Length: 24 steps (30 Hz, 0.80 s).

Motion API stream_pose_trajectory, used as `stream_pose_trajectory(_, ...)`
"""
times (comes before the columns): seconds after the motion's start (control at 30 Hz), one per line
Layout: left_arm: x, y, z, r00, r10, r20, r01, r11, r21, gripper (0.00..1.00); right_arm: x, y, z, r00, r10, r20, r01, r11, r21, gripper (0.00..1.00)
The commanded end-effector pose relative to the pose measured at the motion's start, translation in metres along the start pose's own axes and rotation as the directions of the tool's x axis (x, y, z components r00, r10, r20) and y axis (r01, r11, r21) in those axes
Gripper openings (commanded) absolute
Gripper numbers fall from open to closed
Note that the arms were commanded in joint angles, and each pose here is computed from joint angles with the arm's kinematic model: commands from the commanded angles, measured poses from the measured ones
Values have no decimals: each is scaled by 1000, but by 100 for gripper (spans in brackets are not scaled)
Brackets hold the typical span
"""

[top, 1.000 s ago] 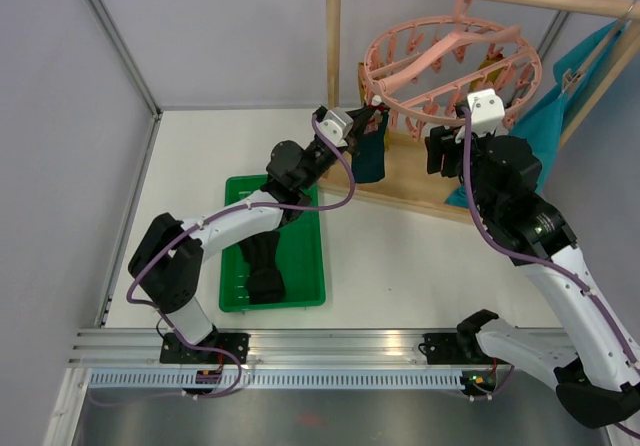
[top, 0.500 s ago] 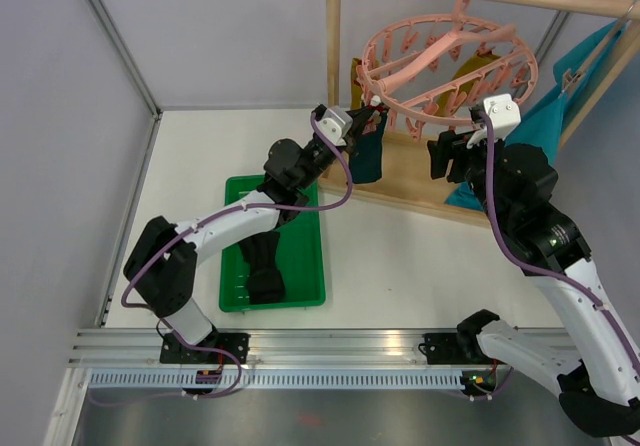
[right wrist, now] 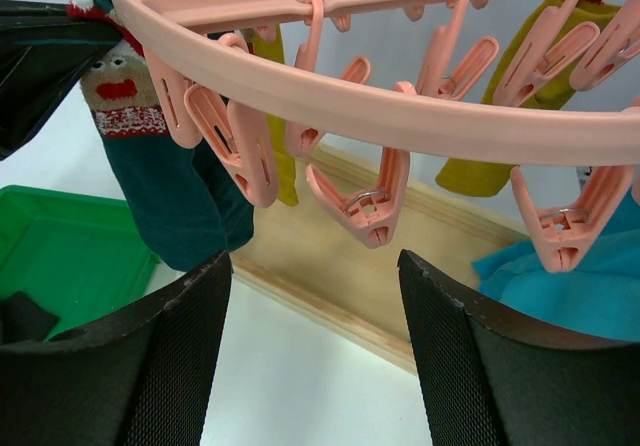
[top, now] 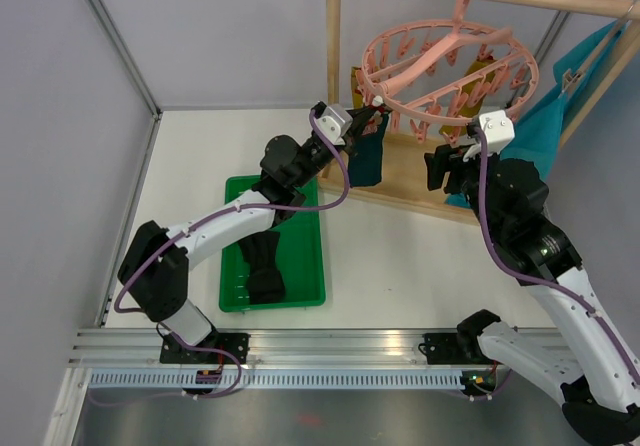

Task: Clip the socks to the hanger
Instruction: Open the clamp at the hanger.

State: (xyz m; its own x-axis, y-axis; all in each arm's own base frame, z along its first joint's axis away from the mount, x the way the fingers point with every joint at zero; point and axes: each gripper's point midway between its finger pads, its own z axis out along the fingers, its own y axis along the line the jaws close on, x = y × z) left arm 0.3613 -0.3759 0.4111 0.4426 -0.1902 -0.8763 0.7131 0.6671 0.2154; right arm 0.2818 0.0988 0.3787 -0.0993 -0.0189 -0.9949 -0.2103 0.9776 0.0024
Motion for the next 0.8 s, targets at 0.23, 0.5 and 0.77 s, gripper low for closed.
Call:
stream_pose_trajectory(0.23,-50,9,1,993,60,97,-60,998,0,2,-33,-7,4,993,12,120,-17,999,38,74)
stream_pose_trajectory(0.5,-51,9,1,993,73,96,-73,997,6,2,-39,-12,11,991,-33,129,23,997,76,74)
stream_pose_trajectory(0.77,-52,9,1,992,78,96,-79,997,7,2,-50,-18,8,986,-51,157,35,994,104,75)
